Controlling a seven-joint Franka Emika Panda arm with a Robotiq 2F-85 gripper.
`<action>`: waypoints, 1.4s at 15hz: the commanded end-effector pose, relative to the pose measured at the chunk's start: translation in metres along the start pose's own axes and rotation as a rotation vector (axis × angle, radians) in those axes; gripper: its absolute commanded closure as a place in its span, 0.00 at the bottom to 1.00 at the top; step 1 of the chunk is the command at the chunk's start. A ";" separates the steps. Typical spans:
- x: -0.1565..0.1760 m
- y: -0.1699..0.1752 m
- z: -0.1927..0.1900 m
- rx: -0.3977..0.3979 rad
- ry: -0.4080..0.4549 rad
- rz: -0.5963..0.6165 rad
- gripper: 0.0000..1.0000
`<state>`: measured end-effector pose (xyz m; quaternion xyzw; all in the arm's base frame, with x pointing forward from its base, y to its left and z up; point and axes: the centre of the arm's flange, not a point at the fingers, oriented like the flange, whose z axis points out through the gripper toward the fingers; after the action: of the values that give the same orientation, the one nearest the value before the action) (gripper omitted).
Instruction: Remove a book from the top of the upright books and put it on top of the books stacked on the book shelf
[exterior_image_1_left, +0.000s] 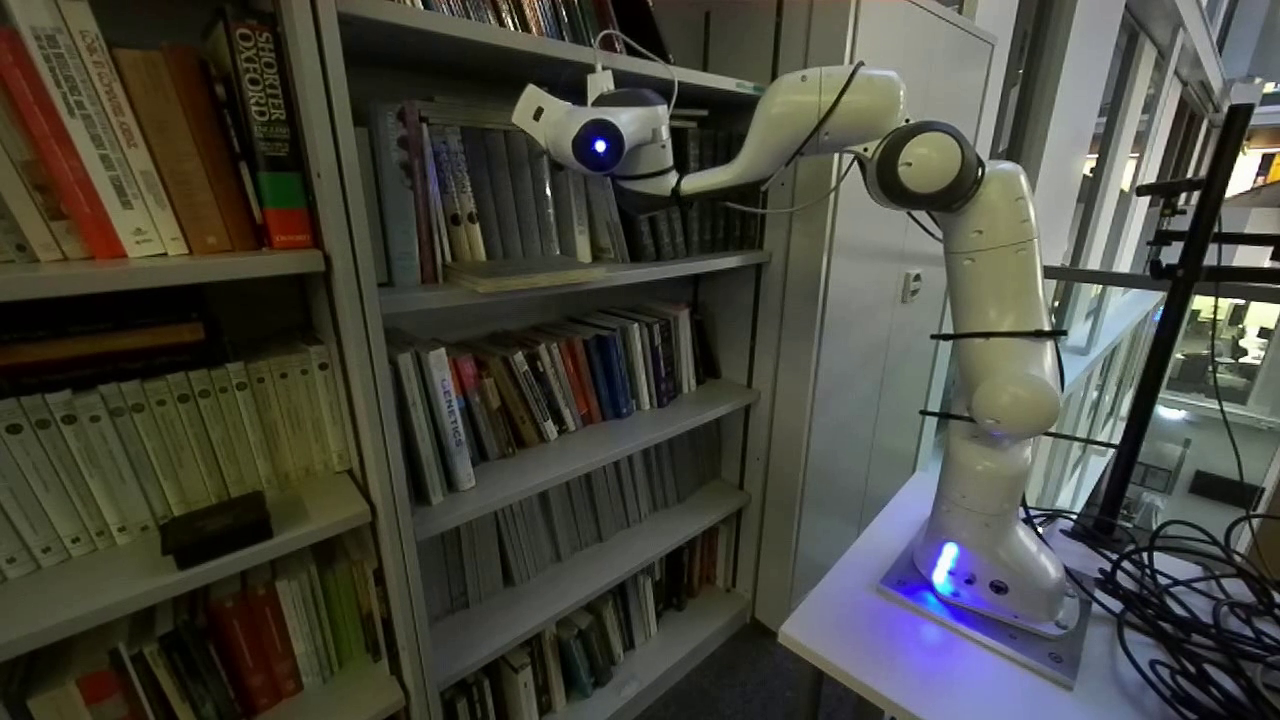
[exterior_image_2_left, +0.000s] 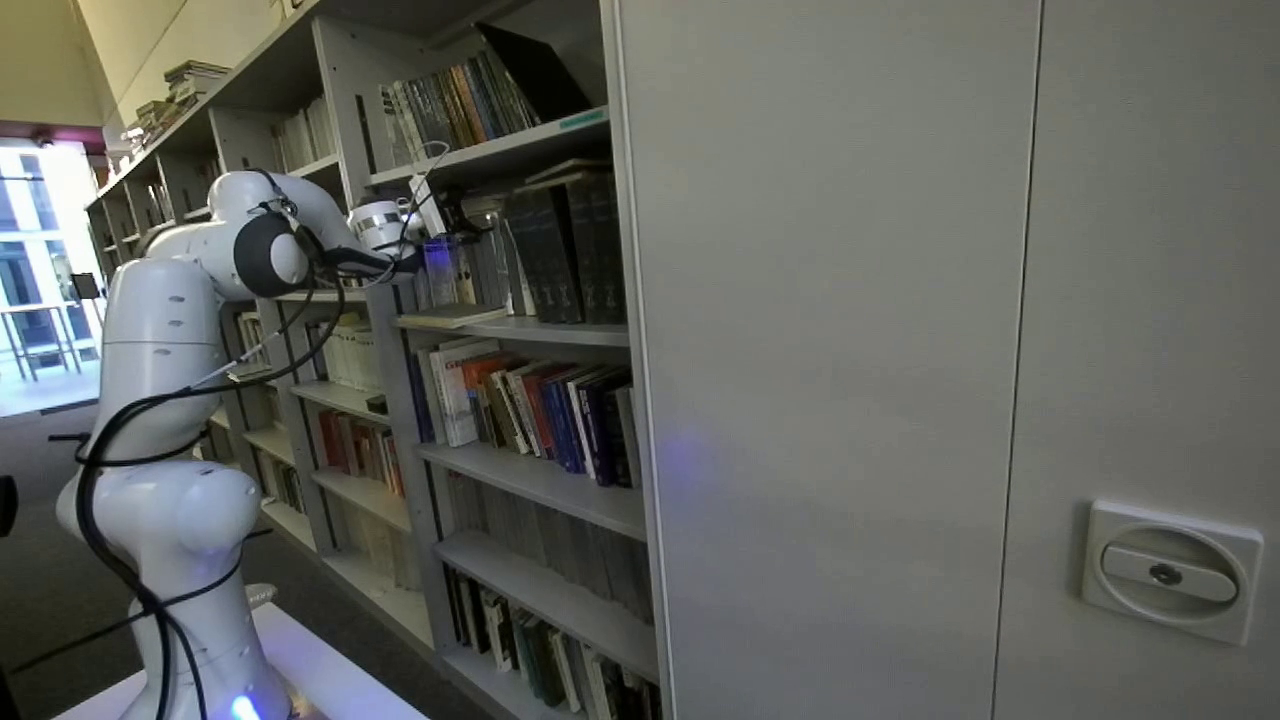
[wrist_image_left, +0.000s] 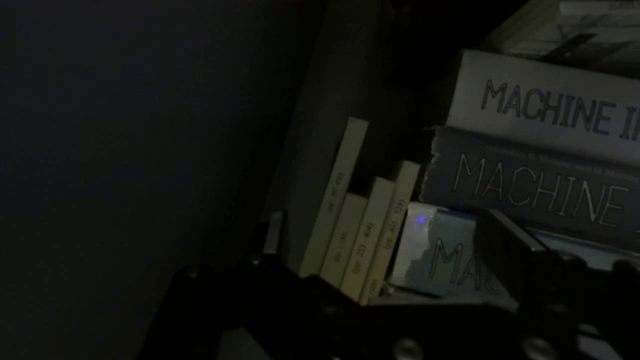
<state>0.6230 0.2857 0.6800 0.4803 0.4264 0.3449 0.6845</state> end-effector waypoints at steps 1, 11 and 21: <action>0.004 0.000 -0.005 0.019 -0.002 -0.021 0.23; -0.031 -0.005 0.006 0.055 -0.134 0.023 0.07; -0.043 0.000 0.013 0.049 -0.178 0.032 0.25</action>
<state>0.6302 0.2541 0.6860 0.5291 0.3746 0.3053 0.6975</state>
